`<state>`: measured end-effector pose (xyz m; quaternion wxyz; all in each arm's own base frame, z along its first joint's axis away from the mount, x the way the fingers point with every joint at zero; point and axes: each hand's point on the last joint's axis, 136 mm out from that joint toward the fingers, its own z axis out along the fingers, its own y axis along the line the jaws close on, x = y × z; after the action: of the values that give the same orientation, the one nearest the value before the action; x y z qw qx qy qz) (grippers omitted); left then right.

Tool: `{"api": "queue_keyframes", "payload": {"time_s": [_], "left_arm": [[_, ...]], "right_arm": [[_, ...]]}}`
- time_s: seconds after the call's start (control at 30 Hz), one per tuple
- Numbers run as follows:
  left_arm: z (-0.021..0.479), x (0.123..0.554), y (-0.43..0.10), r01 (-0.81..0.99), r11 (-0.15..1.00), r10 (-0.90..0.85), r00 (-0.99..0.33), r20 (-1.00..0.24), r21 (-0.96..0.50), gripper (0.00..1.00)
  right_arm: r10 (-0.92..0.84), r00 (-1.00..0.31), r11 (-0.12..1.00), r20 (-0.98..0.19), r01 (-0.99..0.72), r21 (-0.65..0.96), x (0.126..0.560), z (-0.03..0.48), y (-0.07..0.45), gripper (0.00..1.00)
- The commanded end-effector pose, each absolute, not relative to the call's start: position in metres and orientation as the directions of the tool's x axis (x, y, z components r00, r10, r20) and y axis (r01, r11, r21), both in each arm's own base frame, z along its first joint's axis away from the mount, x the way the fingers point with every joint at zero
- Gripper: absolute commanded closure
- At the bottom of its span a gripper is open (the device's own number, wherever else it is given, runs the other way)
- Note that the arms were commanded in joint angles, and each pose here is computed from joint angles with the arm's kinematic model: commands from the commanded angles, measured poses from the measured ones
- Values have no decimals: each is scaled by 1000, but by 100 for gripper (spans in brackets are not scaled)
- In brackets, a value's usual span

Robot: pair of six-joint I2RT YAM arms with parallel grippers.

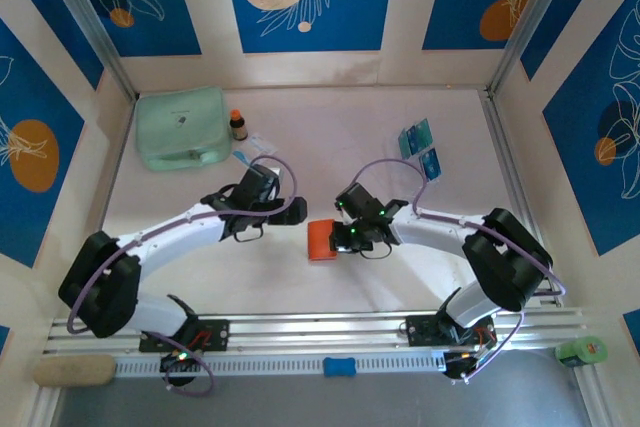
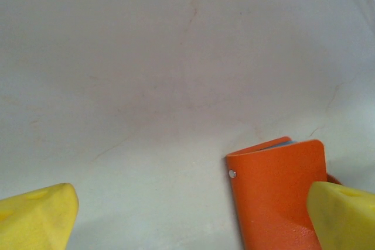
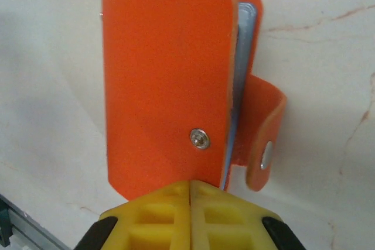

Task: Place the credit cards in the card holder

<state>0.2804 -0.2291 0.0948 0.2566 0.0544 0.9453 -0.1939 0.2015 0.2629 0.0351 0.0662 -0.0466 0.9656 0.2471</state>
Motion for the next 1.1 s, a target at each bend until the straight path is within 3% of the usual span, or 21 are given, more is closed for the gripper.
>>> {"api": "queue_keyframes", "payload": {"time_s": [0.0, 0.73, 1.07], "left_arm": [[95, 277, -245, 273, 902, 73, -860, -505, -333, 0], [50, 252, -285, 404, 877, 255, -851, -460, -261, 0], [21, 246, -260, 401, 914, 349, -850, -394, -54, 0]], "right_arm": [[-46, -991, 866, -128, -103, 489, 200, 27, 265, 93], [-35, -994, 871, -106, -82, 485, 195, 20, 260, 95], [11, -987, 861, -160, -72, 503, 211, 51, 245, 95]]}}
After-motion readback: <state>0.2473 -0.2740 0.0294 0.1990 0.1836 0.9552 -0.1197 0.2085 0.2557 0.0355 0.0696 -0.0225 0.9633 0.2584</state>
